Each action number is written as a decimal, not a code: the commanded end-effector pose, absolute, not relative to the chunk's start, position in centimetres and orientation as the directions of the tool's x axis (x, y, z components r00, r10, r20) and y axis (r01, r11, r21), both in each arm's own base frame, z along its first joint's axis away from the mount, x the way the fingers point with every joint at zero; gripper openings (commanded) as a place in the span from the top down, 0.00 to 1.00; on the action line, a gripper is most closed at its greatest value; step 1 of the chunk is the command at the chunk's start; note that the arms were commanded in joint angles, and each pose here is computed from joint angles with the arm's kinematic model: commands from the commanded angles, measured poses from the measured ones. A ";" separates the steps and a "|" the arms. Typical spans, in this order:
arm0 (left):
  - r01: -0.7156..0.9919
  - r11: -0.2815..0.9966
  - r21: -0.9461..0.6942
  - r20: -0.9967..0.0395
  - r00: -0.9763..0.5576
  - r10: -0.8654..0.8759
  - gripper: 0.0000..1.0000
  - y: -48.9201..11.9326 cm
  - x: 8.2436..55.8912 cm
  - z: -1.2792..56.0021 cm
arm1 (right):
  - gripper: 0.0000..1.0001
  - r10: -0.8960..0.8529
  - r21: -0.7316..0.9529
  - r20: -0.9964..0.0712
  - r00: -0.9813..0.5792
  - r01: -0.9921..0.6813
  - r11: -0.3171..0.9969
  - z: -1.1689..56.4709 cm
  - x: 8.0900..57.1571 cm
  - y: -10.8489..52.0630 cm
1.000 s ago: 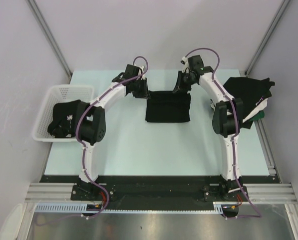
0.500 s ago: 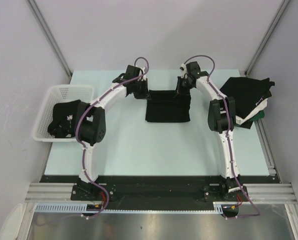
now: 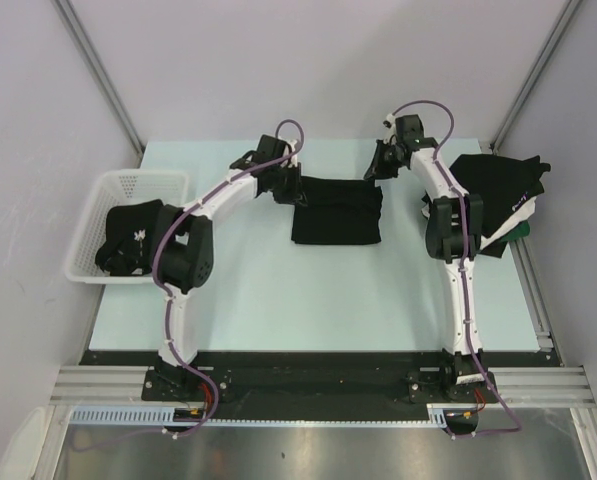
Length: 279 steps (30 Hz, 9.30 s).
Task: Fold and stack the t-shirts
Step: Smooth out wrinkles on the folded tshirt, then put the neatly folded tshirt into the corner of the board with both arms
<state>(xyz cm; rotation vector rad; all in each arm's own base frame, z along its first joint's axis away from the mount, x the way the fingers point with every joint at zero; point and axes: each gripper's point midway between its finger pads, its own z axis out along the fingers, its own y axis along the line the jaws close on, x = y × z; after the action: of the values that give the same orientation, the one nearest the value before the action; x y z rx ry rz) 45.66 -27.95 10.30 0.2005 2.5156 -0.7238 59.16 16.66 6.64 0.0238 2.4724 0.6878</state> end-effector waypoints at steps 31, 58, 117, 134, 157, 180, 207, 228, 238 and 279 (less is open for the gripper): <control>0.173 0.742 -0.647 -0.528 -0.804 -0.274 0.99 -26.8 58.1 7.2 | 1.00 0.127 0.376 -0.512 -0.850 -0.089 0.922 8.5 55.3 12.1; 0.280 0.698 -0.660 -0.571 -0.790 -0.223 0.80 -24.0 45.8 18.0 | 0.60 0.291 0.479 -0.494 -0.819 0.023 0.878 13.4 41.9 12.8; 0.317 0.731 -0.604 -0.637 -0.744 -0.204 0.66 -19.4 32.4 25.7 | 0.58 0.336 0.586 -0.382 -0.861 0.055 0.808 2.3 39.3 16.6; 0.248 0.734 -0.632 -0.593 -0.765 -0.252 0.64 -20.7 37.6 21.5 | 1.00 0.303 0.601 -0.335 -0.892 0.046 0.798 4.1 37.0 17.5; 0.189 0.623 -0.759 -0.414 -0.878 -0.239 0.60 -26.9 49.3 11.5 | 1.00 0.051 0.498 -0.199 -0.979 -0.056 0.865 5.9 27.2 18.7; 0.173 0.592 -0.787 -0.325 -0.932 -0.160 0.39 -28.4 48.1 6.9 | 1.00 0.064 0.502 -0.175 -0.982 -0.034 0.864 6.0 26.8 18.8; 0.264 0.665 -0.699 -0.397 -0.916 -0.053 0.32 -29.1 49.4 7.1 | 1.00 0.084 0.519 -0.171 -0.982 -0.017 0.855 6.2 27.0 19.2; 0.243 0.682 -0.690 -0.354 -0.935 -0.026 0.31 -28.9 49.5 4.9 | 1.00 0.077 0.533 -0.152 -0.985 -0.016 0.846 5.6 27.0 19.6; 0.249 0.652 -0.716 -0.322 -0.947 0.008 0.30 -31.3 49.0 3.9 | 1.00 0.082 0.537 -0.145 -0.986 -0.008 0.844 5.6 27.0 19.4; 0.420 0.589 -0.690 -0.560 -0.826 -0.067 1.00 -35.2 50.1 18.9 | 1.00 0.051 0.418 -0.515 -0.856 -0.199 0.886 17.6 35.9 16.7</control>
<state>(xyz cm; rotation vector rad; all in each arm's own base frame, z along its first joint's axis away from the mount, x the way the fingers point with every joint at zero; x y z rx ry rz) 48.42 -33.40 5.58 0.2001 2.5760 -1.1485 32.69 18.35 12.13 -0.0464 2.6848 0.7225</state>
